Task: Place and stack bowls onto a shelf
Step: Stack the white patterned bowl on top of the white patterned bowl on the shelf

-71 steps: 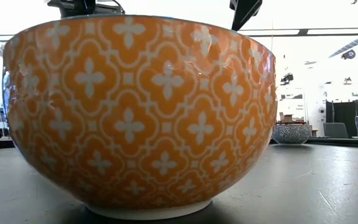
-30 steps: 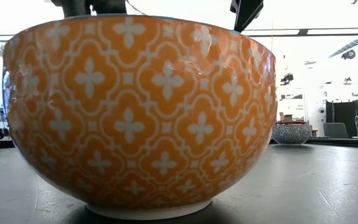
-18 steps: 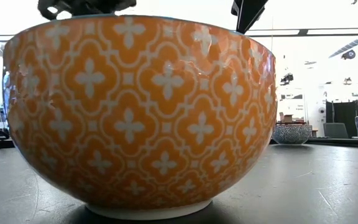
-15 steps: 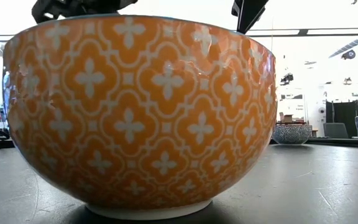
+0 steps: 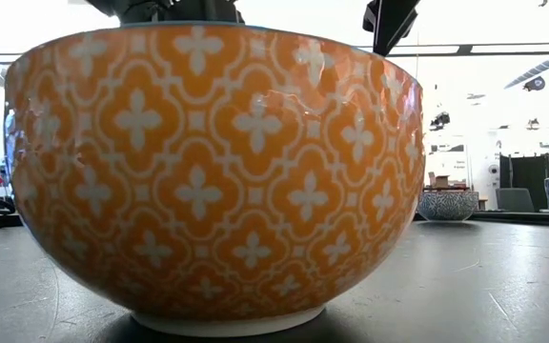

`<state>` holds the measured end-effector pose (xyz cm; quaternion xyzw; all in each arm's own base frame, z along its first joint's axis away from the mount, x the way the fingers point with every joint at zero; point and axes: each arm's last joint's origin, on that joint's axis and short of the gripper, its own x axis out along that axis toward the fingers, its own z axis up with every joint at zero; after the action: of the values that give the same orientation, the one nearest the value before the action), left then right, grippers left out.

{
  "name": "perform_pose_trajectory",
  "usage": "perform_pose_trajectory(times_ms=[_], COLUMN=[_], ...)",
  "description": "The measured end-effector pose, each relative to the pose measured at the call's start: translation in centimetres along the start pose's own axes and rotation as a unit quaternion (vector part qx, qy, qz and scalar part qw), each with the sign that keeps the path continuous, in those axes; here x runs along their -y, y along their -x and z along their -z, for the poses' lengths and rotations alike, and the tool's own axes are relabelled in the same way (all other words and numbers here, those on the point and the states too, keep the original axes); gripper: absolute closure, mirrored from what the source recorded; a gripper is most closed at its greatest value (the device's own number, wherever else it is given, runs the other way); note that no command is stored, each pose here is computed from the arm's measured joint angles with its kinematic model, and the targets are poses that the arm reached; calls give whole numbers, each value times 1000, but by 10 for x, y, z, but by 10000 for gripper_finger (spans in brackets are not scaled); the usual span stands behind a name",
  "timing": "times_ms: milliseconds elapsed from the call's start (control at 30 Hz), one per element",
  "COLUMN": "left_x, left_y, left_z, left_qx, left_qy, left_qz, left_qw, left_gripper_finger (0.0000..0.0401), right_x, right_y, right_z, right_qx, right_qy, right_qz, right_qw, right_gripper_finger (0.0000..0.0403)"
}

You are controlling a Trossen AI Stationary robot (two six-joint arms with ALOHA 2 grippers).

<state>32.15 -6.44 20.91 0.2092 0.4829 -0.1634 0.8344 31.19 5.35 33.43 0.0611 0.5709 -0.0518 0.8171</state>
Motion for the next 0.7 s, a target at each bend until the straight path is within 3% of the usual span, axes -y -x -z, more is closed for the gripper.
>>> perform_pose_trajectory(times_ms=[433, 700], left_x=[-4, -5], left_y=[-1, -30], left_z=[-1, -2], left_qx=[1, -9], left_qy=[-5, -8], left_qz=[-26, -31], left_qw=[1000, 999], left_gripper_finger=[241, 241], right_x=[0, 0], right_y=[0, 0], right_z=[-1, -1], right_qx=[3, 4], right_qy=[-24, -34], right_qz=[1, 1], right_qw=[1000, 999], right_gripper_finger=[234, 234])
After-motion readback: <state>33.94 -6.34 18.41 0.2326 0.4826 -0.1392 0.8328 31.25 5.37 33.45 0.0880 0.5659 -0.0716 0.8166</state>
